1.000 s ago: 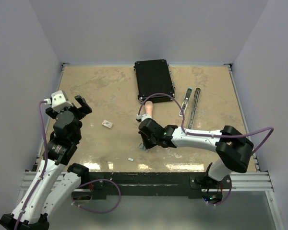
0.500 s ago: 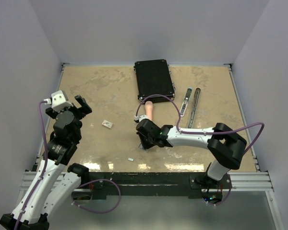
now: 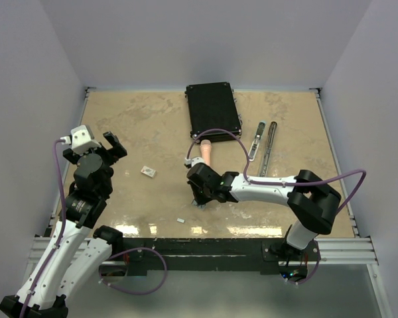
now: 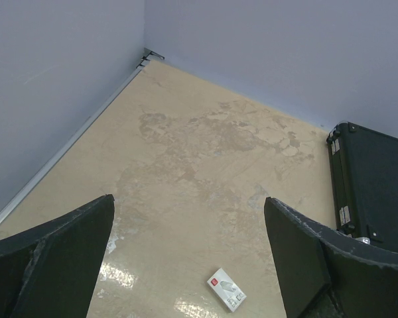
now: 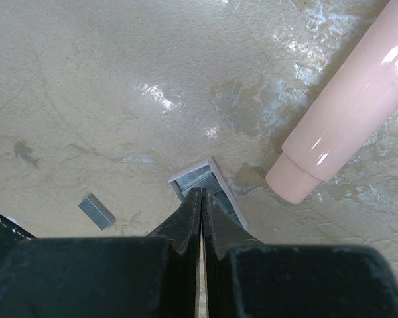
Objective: Unload the staples from the stapler
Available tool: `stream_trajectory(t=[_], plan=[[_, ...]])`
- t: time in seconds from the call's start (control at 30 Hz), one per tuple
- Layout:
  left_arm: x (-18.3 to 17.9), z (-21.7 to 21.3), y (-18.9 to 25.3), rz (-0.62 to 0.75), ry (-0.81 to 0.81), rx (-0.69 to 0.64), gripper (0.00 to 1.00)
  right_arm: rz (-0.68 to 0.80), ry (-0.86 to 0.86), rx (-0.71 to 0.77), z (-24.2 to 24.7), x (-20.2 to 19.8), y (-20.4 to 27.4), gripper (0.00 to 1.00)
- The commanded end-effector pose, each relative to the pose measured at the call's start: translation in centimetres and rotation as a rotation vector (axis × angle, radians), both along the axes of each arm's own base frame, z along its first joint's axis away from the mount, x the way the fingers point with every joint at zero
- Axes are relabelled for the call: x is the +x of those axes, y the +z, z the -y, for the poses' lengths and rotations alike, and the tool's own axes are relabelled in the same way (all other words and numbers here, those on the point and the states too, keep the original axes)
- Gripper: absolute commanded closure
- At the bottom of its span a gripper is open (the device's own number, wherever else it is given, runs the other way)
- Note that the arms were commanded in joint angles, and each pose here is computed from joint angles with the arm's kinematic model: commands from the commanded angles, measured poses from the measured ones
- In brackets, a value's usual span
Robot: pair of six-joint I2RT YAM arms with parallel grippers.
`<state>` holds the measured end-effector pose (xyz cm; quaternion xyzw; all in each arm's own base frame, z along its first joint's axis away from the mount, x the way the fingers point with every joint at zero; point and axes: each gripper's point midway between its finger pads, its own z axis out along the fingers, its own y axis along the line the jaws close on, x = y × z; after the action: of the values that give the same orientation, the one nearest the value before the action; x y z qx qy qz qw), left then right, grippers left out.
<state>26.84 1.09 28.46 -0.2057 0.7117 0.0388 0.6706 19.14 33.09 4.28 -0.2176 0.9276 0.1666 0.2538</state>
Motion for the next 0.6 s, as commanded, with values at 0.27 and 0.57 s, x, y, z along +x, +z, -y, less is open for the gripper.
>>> stream_trajectory(t=[0.27,0.57], plan=[[0.2,-0.1,0.7,0.031,0.01,0.002,0.0,0.003,-0.027,-0.027,0.9,-0.2,-0.9,1.0],[0.2,-0.1,0.7,0.033,0.009,0.0,0.0,0.016,-0.063,-0.05,2.0,-0.1,-0.5,1.0]])
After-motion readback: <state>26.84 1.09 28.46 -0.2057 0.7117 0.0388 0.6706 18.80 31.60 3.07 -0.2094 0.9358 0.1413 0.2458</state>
